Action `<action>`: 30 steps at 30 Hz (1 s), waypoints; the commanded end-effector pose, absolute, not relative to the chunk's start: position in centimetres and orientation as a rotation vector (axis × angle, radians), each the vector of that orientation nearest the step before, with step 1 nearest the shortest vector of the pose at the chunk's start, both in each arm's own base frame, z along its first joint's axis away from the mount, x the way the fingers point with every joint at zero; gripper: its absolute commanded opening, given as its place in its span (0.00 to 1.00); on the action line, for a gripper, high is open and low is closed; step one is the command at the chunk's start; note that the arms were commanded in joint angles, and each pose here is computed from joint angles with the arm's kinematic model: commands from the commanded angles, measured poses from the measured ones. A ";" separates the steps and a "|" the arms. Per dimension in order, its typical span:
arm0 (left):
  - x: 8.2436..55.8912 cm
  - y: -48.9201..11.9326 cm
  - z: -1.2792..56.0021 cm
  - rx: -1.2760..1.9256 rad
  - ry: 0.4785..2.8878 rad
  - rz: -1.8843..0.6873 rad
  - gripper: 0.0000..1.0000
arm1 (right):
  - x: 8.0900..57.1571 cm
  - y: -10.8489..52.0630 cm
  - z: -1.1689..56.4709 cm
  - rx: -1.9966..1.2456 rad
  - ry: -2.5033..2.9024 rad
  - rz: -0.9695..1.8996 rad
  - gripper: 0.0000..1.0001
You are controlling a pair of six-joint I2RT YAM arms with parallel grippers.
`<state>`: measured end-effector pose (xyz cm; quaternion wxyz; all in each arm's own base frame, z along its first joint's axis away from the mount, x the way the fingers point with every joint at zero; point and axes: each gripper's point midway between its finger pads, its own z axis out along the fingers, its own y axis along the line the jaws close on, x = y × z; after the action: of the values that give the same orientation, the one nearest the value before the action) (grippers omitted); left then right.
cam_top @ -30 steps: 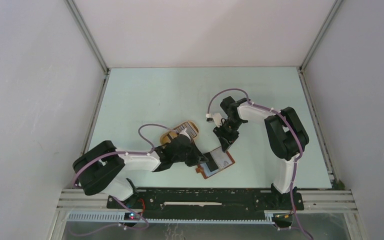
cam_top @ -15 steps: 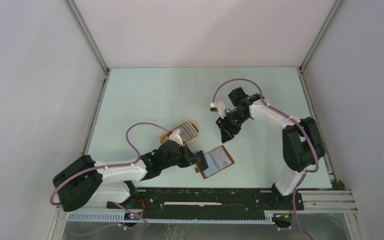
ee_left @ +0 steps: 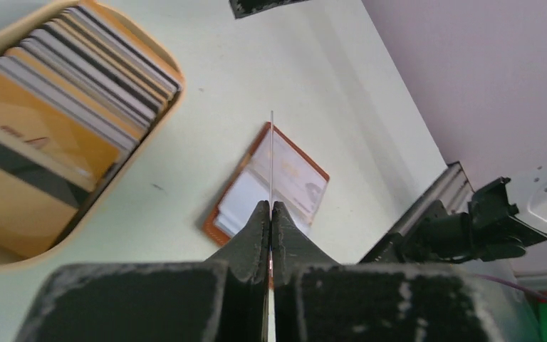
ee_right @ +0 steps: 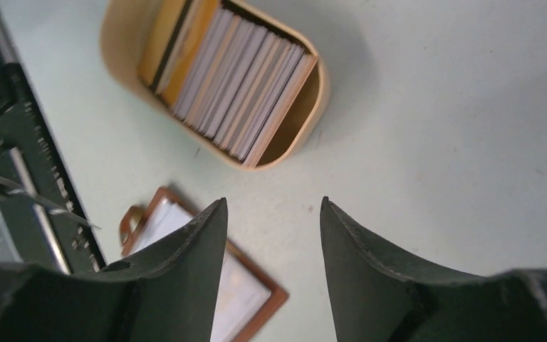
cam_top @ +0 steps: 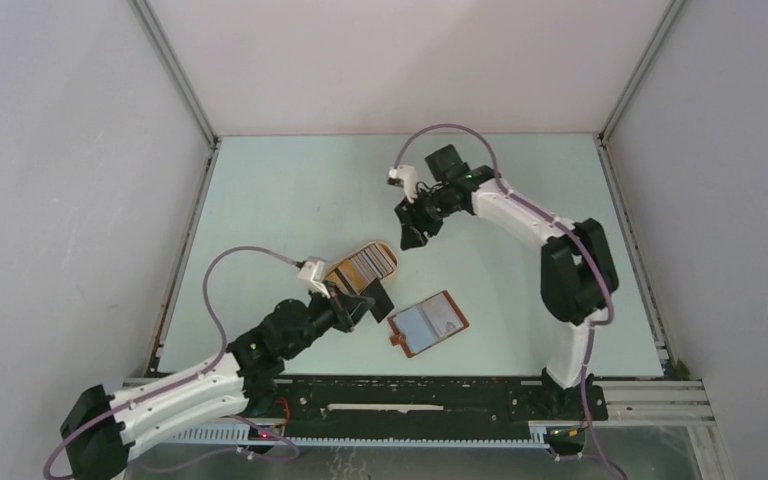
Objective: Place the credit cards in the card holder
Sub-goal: Move the storage box to the center of the board.
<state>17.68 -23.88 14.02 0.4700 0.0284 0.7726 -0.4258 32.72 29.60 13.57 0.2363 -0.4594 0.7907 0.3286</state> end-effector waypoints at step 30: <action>17.7 -19.5 9.9 -0.030 1.875 -0.902 0.00 | 36.3 35.1 6.2 -1.121 2.494 0.688 0.35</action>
<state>17.55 -19.81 10.53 0.5006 -0.0045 0.7788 -0.3779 36.89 34.15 6.02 0.1691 -0.3959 0.8735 0.2272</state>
